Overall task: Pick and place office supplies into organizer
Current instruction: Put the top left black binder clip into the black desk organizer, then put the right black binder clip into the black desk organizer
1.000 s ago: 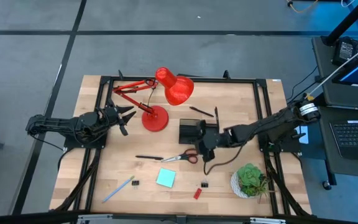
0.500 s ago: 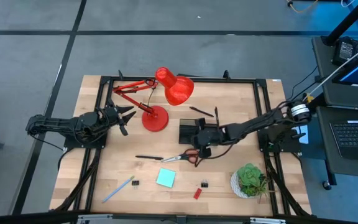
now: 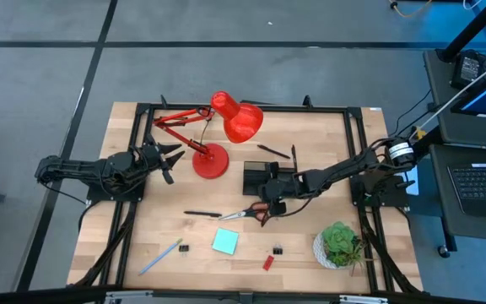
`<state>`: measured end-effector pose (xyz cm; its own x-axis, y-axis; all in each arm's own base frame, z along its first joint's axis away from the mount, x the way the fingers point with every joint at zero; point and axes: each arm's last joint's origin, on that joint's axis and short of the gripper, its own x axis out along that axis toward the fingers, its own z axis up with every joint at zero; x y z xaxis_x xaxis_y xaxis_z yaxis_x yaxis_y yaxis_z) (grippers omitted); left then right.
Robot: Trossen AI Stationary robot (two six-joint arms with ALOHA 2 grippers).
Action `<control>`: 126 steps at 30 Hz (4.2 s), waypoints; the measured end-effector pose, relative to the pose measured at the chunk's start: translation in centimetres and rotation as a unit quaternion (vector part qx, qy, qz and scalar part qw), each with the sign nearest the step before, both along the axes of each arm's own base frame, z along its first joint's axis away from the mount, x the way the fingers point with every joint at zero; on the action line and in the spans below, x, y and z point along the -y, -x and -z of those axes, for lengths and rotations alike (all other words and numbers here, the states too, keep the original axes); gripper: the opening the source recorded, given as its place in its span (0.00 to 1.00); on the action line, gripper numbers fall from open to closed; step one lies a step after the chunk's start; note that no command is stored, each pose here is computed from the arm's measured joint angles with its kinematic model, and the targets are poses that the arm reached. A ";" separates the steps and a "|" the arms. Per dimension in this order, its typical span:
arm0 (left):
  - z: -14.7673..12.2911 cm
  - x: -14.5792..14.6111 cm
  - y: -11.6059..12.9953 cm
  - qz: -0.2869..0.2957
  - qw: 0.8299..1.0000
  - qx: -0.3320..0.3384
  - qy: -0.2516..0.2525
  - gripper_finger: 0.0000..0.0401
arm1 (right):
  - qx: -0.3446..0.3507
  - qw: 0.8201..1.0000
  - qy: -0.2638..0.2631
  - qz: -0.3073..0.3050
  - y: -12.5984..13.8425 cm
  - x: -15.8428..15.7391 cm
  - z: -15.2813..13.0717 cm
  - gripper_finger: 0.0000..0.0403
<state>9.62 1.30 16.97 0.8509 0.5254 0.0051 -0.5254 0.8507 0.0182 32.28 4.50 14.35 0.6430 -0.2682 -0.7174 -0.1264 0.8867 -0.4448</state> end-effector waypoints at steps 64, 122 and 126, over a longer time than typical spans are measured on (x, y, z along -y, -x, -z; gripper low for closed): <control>0.0 0.0 0.0 0.000 1.000 0.000 0.001 0.29 | 0.014 0.949 -0.266 -0.168 3.4 -8.6 -4.4 0.18; 0.0 0.0 0.0 0.000 1.000 0.002 0.004 0.29 | -0.162 0.865 -0.475 -0.017 2.6 -8.8 1.1 0.18; 0.0 0.0 0.0 0.000 1.000 0.002 0.004 0.29 | -0.161 0.865 -0.475 -0.018 2.5 -8.9 1.3 0.18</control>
